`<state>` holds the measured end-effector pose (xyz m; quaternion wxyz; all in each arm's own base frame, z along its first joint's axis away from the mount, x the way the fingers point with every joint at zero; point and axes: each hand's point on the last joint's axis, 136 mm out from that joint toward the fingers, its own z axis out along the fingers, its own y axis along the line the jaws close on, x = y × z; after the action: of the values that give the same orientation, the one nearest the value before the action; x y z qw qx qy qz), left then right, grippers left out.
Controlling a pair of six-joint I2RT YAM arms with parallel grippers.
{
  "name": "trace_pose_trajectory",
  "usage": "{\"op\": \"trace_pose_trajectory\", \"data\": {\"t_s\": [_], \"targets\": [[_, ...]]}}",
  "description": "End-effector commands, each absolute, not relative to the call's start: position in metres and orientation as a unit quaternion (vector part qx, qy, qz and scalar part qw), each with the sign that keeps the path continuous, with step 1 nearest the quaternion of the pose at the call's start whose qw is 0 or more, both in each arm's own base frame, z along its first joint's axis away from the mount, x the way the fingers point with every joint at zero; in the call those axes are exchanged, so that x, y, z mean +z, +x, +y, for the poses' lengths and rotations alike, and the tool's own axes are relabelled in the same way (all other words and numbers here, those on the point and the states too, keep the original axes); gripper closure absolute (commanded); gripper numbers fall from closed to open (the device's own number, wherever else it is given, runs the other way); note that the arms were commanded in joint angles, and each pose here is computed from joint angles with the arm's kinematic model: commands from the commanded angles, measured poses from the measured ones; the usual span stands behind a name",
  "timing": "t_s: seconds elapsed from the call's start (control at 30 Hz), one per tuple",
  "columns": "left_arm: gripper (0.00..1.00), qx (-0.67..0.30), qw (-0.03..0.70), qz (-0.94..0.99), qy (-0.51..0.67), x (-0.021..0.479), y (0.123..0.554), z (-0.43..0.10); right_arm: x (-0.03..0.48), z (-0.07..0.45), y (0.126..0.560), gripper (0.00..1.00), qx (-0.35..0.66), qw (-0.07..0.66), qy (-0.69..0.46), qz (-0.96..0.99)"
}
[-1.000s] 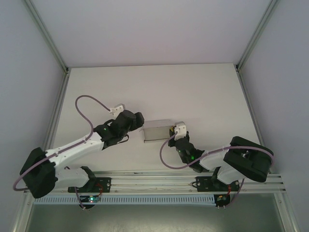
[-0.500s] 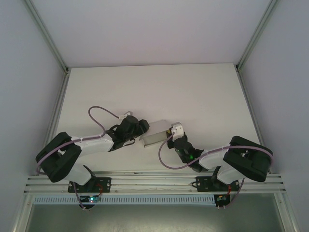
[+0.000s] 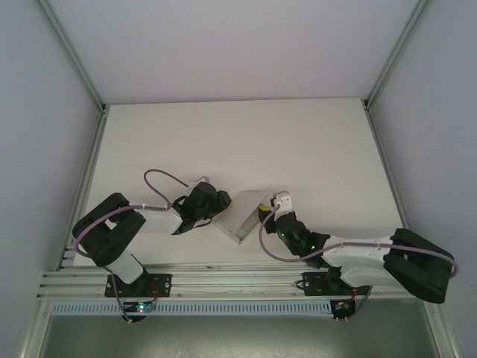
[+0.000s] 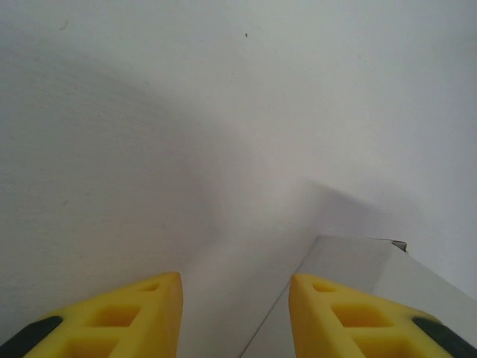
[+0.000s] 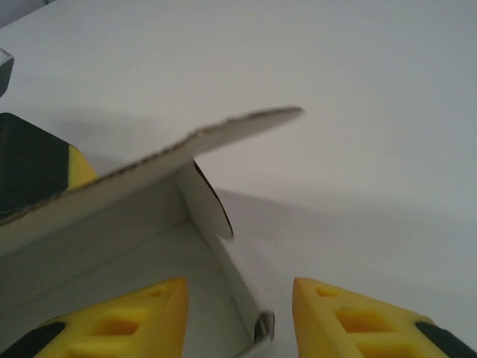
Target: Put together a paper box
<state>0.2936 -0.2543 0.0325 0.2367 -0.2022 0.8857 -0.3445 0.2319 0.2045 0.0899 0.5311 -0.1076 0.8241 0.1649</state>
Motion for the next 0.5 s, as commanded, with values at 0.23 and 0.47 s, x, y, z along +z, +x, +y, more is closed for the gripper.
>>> {"op": "trace_pose_trajectory", "data": {"t_s": [0.23,0.47], "targets": [[0.55,-0.307,0.249,0.905,-0.157,0.037,0.301,-0.257,0.071,0.197,0.219,0.52,0.138,0.484,-0.139,0.853],[0.56,-0.285,0.259,0.913,-0.133,0.05,0.303,-0.254,0.11,0.164,0.218,0.42,0.122,0.512,-0.08,0.846]]}}
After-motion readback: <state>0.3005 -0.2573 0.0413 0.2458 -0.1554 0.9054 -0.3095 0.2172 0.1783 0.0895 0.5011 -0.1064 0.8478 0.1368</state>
